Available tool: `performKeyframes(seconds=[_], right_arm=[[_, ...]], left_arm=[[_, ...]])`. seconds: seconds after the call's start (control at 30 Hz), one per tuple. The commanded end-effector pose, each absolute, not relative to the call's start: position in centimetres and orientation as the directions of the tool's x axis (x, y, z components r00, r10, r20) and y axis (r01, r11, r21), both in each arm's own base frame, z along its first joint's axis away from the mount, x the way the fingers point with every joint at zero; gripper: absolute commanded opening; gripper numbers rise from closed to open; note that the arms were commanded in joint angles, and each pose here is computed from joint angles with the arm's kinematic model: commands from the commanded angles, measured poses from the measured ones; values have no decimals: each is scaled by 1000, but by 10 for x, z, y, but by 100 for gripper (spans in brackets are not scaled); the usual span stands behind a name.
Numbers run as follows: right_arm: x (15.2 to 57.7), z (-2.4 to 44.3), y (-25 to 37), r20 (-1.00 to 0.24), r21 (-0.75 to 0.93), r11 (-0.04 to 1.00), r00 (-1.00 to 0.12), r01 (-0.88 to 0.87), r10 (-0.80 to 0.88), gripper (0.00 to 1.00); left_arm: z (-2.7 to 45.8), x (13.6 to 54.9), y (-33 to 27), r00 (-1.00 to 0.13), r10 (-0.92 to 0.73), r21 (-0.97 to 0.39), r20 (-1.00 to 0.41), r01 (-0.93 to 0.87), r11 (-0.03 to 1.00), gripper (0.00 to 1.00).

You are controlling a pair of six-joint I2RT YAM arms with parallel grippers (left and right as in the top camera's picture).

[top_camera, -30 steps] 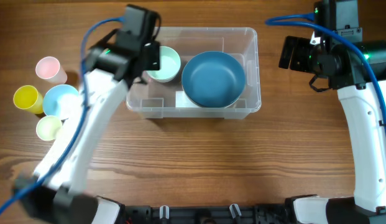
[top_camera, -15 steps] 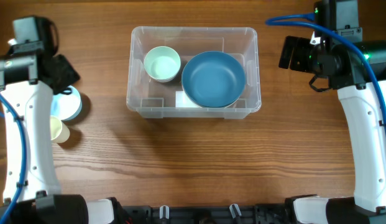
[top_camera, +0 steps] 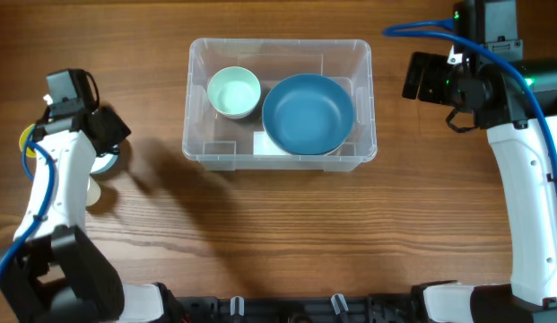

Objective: Pack container
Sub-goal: 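Reach the left gripper to the light-blue cup and grasp its rim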

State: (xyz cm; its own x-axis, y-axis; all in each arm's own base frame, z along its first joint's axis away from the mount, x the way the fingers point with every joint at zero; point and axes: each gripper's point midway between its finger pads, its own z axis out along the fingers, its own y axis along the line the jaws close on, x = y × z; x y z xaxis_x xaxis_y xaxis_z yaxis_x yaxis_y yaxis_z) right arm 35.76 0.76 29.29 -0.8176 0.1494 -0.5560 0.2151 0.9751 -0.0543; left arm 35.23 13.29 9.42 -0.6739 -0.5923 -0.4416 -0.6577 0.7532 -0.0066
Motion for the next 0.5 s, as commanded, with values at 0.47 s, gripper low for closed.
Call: performKeyframes(seconds=[0.47], right_arm=[[357, 296, 9, -562, -46, 977, -814, 209, 148, 100]], left_arm=[[18, 359, 134, -748, -575, 54, -331, -623, 780, 38]])
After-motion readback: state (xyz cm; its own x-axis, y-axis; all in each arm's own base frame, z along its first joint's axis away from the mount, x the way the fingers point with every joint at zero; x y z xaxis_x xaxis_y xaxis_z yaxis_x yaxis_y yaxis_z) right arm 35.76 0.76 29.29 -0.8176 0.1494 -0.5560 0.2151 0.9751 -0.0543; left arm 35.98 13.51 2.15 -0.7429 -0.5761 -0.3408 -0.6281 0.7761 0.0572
